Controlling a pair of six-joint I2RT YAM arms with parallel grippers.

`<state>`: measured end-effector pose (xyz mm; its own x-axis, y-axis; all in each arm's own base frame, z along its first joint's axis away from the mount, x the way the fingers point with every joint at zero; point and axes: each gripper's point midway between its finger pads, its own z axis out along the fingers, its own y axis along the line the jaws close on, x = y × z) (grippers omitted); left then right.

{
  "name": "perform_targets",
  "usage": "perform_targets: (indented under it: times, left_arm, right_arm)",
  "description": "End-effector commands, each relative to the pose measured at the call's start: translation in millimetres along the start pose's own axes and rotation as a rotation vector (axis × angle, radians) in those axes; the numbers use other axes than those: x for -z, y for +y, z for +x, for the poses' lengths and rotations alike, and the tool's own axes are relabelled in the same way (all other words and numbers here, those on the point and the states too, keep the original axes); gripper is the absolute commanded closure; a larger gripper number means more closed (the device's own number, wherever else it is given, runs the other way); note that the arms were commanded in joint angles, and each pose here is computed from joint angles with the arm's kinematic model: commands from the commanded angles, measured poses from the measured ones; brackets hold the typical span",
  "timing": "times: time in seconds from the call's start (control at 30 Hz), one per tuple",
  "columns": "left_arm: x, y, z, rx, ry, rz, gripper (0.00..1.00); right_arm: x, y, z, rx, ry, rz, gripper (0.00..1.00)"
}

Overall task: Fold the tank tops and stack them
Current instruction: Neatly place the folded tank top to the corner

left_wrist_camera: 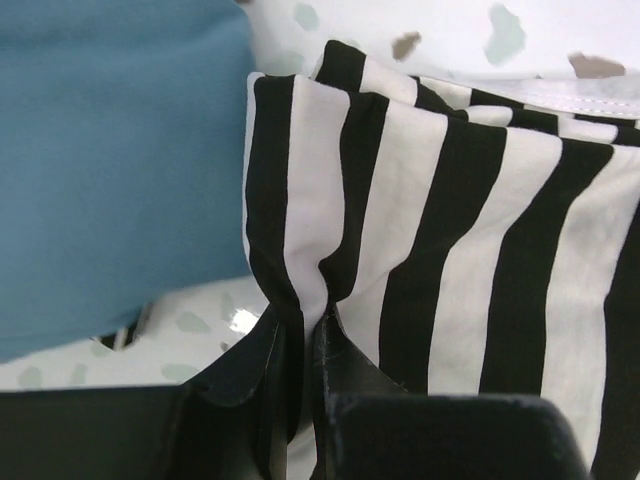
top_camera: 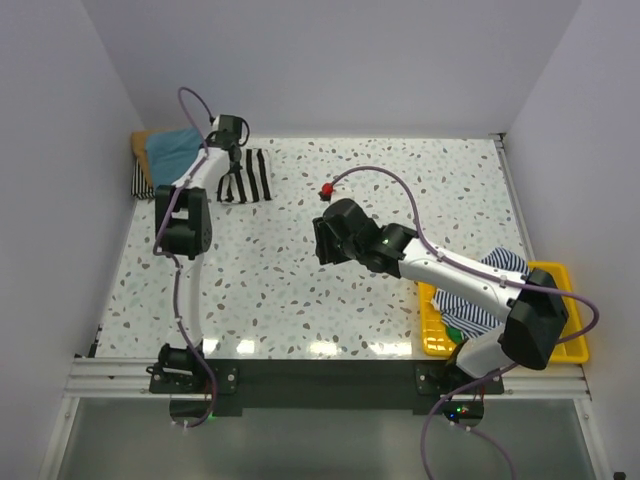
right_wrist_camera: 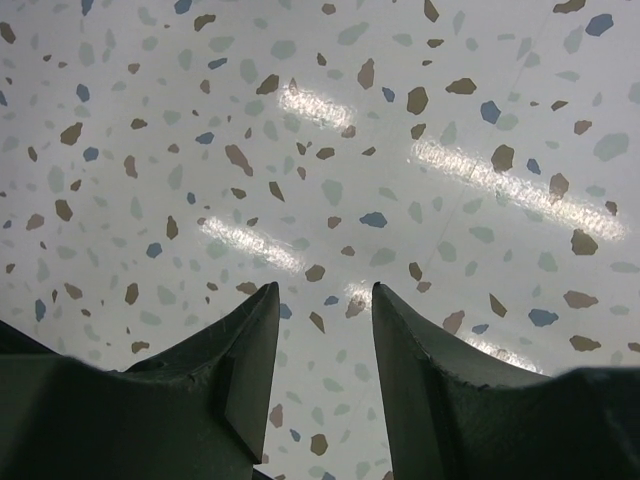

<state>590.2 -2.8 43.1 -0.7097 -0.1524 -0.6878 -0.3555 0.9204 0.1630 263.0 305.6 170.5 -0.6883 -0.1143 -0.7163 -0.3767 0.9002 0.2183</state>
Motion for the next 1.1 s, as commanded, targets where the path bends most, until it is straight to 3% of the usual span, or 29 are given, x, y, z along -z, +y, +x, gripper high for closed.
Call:
perform_targets:
  times: [0.0,0.37,0.63,1.07]
  left_arm:
    - [-2,34,-55,0.039,-0.138,-0.047,1.0]
    - [24,56,-139,0.139,-0.345,0.008,1.0]
    - [39,58,-162,0.157,-0.407,0.042,1.0]
    - [51,104,-200,0.291,-0.463,0.125,1.0]
  right_arm:
    - [-5,5,-8,0.015,-0.01,-0.02,0.54]
    - [-19,5,-4,0.019,0.018,-0.018,0.56]
    - [-24,5,1,0.017,0.033,-0.023,0.57]
    - [-27,2,8,0.011,0.047,-0.026,0.58]
